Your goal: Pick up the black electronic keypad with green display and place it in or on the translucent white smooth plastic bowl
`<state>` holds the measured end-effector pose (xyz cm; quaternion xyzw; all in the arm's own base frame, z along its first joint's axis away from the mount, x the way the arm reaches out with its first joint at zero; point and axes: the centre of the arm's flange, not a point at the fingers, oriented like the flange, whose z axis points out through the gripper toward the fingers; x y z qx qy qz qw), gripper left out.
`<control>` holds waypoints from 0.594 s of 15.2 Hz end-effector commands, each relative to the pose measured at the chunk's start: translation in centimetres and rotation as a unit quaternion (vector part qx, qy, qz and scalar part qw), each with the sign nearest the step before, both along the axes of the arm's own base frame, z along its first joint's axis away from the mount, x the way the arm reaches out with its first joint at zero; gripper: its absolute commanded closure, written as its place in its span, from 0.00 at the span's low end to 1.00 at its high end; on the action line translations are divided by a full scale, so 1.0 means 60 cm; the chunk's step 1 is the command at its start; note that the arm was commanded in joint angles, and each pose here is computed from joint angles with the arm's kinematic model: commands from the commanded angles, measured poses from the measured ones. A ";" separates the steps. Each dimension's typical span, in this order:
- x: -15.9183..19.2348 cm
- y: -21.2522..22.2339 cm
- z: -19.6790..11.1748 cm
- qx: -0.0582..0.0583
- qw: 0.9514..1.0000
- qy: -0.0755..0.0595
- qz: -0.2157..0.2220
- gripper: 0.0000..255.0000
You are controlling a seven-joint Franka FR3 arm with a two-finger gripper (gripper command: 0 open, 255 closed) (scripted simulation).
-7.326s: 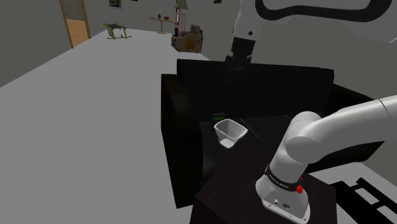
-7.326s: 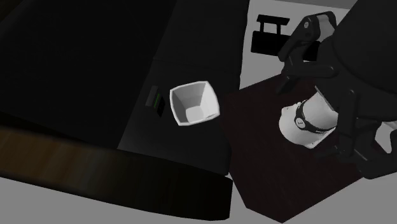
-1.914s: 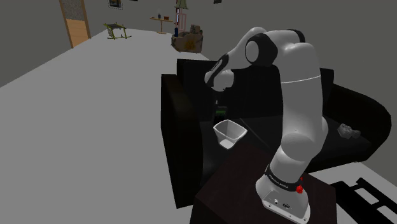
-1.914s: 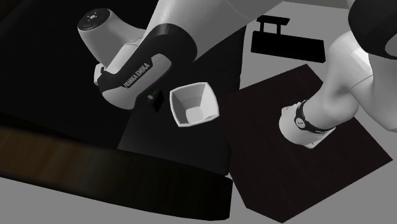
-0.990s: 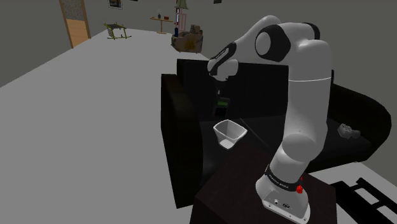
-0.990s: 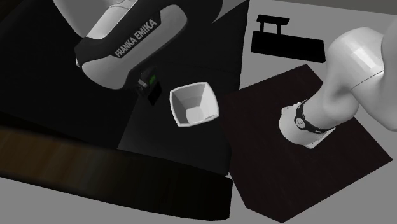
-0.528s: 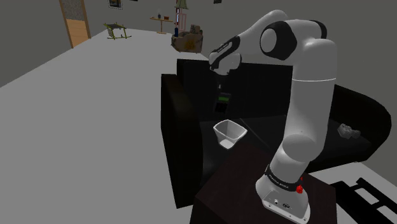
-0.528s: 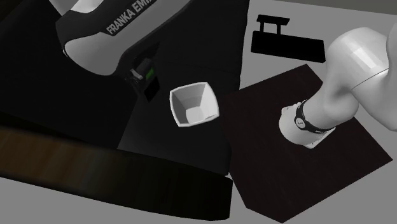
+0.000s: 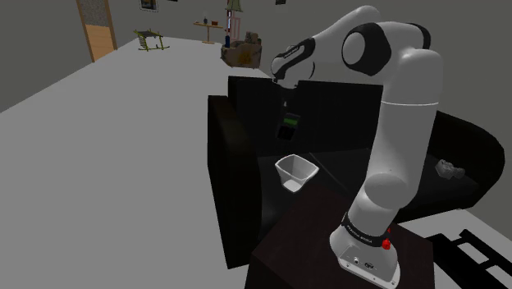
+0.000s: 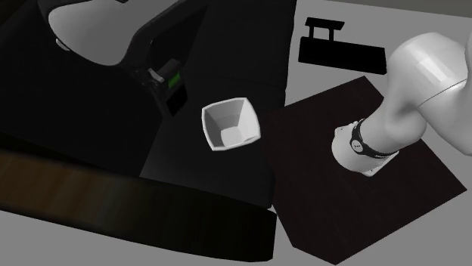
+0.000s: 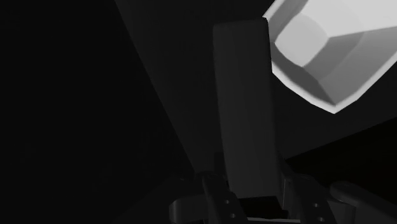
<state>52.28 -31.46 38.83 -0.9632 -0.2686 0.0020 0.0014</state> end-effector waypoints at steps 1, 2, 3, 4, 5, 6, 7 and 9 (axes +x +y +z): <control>-0.018 0.011 0.012 0.000 1.000 0.000 0.000 1.00; -0.036 0.022 0.018 0.000 1.000 0.000 0.000 1.00; -0.054 0.033 0.024 0.000 1.000 0.000 0.000 1.00; -0.072 0.045 0.030 0.000 1.000 0.000 0.000 1.00; -0.090 0.056 0.036 0.000 1.000 0.000 0.000 1.00; -0.108 0.067 0.042 0.000 1.000 0.000 0.000 1.00; -0.126 0.078 0.048 0.000 1.000 0.000 0.000 1.00; -0.162 0.101 0.060 0.000 1.000 0.000 0.000 1.00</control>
